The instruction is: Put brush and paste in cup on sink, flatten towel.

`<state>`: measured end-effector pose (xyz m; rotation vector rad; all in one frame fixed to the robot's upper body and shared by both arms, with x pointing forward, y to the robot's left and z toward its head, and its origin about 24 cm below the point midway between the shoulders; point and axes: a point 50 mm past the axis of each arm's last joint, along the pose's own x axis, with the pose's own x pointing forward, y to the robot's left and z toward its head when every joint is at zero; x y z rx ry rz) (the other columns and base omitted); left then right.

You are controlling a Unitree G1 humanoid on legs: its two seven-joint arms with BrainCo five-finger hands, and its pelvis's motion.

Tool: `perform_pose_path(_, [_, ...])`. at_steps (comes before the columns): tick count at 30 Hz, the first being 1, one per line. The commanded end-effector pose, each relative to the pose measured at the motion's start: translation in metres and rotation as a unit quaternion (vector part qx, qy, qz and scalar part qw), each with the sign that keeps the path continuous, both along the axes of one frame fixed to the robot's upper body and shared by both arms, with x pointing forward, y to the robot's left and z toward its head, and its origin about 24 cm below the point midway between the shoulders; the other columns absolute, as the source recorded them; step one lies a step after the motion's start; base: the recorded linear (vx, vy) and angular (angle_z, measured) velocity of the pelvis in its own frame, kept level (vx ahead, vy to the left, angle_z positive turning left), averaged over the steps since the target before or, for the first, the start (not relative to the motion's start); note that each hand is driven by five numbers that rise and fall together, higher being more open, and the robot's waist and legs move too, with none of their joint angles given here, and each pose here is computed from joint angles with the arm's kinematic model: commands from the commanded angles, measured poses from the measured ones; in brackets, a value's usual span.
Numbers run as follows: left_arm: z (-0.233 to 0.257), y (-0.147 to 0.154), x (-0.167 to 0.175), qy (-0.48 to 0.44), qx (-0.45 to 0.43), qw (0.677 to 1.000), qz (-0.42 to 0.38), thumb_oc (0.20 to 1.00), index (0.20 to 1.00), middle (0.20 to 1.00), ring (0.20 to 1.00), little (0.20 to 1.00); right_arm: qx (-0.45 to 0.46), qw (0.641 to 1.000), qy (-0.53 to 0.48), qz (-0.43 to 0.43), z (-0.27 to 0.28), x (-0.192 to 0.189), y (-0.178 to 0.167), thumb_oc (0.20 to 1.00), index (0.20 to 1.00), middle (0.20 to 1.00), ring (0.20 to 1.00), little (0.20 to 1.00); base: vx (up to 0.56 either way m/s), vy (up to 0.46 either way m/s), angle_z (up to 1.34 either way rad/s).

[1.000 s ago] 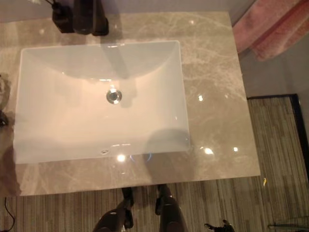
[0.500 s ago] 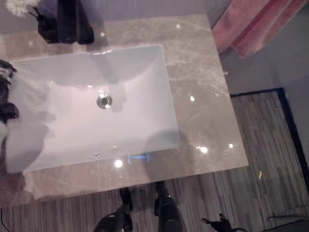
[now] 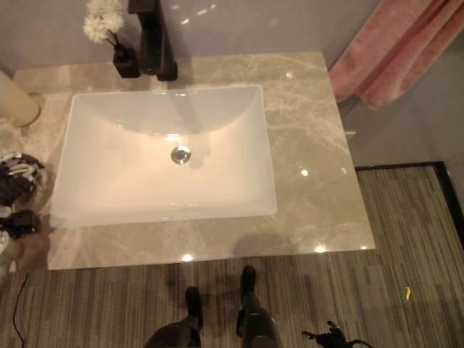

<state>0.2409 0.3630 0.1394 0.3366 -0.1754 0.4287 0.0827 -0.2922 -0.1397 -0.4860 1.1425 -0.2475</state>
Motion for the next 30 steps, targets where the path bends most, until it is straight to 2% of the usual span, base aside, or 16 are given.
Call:
perform_pose_path(1, [0.019,0.017,0.001,-0.032,0.016,0.999,0.037,0.200,0.200,0.200,0.200,0.200,-0.014,0.999,0.027,-0.022,0.000,-0.019,-0.012,1.000,1.000,1.000,1.000,1.000,0.00,0.000,0.00])
perform_pose_path(8, [0.060,0.029,0.013,-0.076,0.051,0.994,0.065,0.200,0.200,0.200,0.200,0.200,-0.010,0.998,0.043,-0.033,-0.001,-0.028,-0.014,1.000,1.000,1.000,1.000,1.000,0.01,0.006,0.01])
perform_pose_path(13, [0.088,0.036,0.019,-0.096,0.073,0.988,0.091,0.200,0.200,0.200,0.200,0.200,-0.027,0.996,0.040,-0.072,0.004,-0.033,-0.029,1.000,1.000,1.000,1.000,1.000,0.06,0.017,0.00])
perform_pose_path(23, [0.096,0.042,0.025,-0.109,0.058,0.986,0.116,0.200,0.200,0.200,0.200,0.200,-0.026,0.995,0.035,-0.089,0.005,-0.035,-0.031,1.000,1.000,1.000,1.000,1.000,0.07,0.011,-0.03])
perform_pose_path(30, [0.121,0.046,0.034,-0.120,0.072,0.981,0.133,0.200,0.200,0.200,0.200,0.200,-0.027,0.996,0.001,-0.080,0.010,-0.016,-0.032,1.000,1.000,1.000,1.000,1.000,0.03,0.002,0.01])
